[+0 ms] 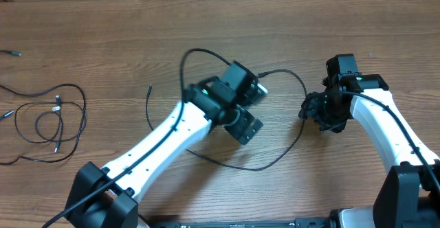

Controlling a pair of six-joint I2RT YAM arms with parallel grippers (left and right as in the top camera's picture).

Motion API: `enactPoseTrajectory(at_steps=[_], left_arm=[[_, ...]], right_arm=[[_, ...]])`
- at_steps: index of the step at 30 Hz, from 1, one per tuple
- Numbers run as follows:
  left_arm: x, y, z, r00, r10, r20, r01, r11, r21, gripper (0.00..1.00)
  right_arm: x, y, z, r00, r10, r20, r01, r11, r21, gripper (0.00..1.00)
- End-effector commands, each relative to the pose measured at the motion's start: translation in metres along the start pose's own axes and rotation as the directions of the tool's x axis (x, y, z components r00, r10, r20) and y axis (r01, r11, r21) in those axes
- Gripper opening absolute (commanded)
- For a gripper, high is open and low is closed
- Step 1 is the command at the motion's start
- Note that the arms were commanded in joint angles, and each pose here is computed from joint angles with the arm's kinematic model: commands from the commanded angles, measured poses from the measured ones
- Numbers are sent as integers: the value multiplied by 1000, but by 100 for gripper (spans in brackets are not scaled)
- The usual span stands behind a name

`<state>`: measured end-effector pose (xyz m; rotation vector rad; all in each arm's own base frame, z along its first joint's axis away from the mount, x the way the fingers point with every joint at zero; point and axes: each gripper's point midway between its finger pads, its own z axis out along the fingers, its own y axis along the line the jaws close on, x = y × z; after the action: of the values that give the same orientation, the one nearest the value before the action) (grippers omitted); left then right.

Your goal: Untangle cables

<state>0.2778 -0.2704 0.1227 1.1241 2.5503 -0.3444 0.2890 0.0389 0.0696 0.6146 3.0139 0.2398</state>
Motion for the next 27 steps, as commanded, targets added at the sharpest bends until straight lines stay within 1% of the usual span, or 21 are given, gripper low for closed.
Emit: enactPoseTrajectory(at_steps=[1,5,8,10,12,17,19,23,27], left_arm=[[0,-13,12,990,144,14,-144,990,5,100],[-10,-28,15,981,184,57,-185,983,12,99],[-14,-34,16,977,200,74,-202,979,14,100],[-15,-35,19,976,205,75,-206,978,15,100],[-13,-35,26,977,204,60,-205,979,19,100],[0,-37,53,975,221,-15,-221,975,39,100],[6,-42,64,965,257,-44,-255,966,45,100],[16,-52,79,941,323,-101,-324,946,10,99],[25,-72,90,911,394,-125,-394,919,27,100]], right_arm=[[-9,-15,-2,995,89,38,-90,995,42,67],[-22,-41,-6,970,240,43,-241,971,7,74],[-28,-61,-11,939,344,21,-342,938,-46,84],[-29,-76,-13,916,400,11,-399,916,-50,94],[-27,-91,-15,894,448,4,-447,894,-42,100],[-25,-108,-18,871,492,-5,-492,870,-33,100],[-25,-109,-18,870,494,-4,-493,869,-33,100],[-25,-109,-18,870,493,-4,-492,870,-34,100],[-25,-109,-18,870,493,-4,-492,870,-33,100]])
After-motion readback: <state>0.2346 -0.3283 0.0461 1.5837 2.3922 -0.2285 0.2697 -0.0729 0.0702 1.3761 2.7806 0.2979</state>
